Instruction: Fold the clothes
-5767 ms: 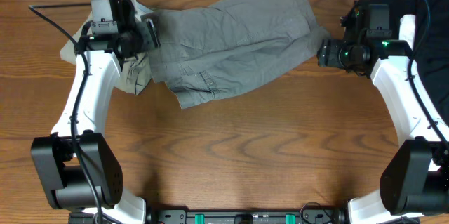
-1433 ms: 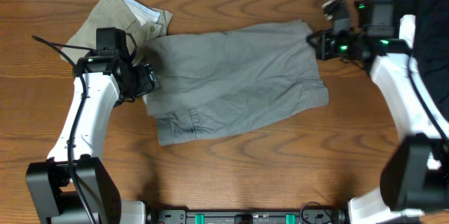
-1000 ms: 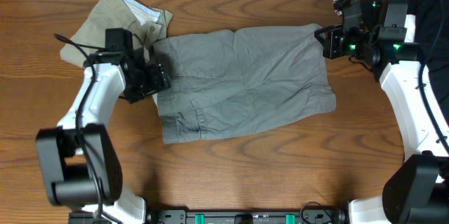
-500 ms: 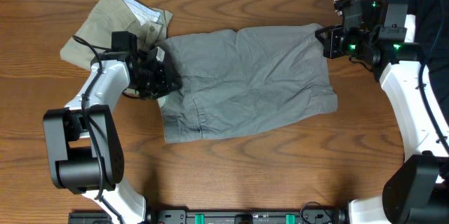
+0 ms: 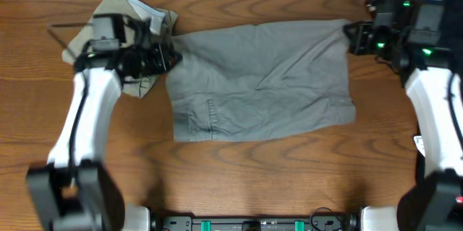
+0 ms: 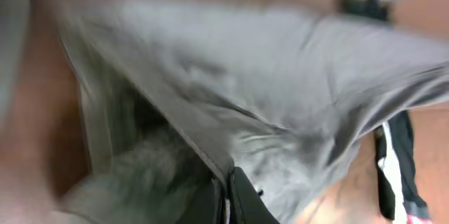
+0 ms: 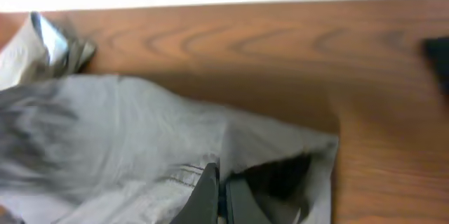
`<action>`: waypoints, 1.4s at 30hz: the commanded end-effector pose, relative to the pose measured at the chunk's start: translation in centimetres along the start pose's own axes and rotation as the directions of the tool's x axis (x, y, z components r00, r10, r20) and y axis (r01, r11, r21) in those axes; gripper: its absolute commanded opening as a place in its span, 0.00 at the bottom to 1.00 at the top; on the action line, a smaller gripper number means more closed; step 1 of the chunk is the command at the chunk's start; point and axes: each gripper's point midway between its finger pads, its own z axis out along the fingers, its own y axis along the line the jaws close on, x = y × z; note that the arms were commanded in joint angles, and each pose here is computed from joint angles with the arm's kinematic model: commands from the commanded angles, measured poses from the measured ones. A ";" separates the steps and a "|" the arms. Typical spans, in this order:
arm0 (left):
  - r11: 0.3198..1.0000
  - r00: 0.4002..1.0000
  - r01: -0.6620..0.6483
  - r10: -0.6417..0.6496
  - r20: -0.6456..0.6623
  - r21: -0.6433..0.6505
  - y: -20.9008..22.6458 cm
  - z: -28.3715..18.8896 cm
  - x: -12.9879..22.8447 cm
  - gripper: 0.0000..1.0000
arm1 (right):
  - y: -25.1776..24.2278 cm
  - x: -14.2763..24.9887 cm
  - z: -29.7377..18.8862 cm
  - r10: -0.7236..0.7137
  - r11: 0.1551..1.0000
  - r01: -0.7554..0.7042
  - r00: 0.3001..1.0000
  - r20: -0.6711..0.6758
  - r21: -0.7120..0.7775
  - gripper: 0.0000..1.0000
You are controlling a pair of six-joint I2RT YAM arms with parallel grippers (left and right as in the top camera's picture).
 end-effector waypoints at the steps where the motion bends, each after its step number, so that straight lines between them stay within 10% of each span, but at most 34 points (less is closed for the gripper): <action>1: 0.991 0.978 -0.135 0.134 0.160 -0.004 -4.2 -4.9 -3.0 0.06 | 0.4 -2.9 -4.5 -0.004 0.998 -0.002 0.992 0.122 0.056 0.01; 18: 0.907 0.686 -0.346 0.419 0.595 -0.239 -15.0 -21.9 -3.9 0.06 | 2.8 -7.8 -19.4 -0.099 0.948 -0.060 0.877 0.470 0.311 0.01; 32: 0.942 0.812 -0.200 0.313 0.493 -0.269 -4.8 -10.7 -10.8 0.07 | -3.7 -5.8 -5.7 0.081 0.955 -0.153 0.958 0.275 0.253 0.01; 42: 0.981 0.863 -0.055 0.141 0.485 -0.189 1.9 -1.7 -16.6 0.08 | -5.7 -7.1 5.3 0.154 0.988 -0.144 0.933 0.326 -0.055 0.04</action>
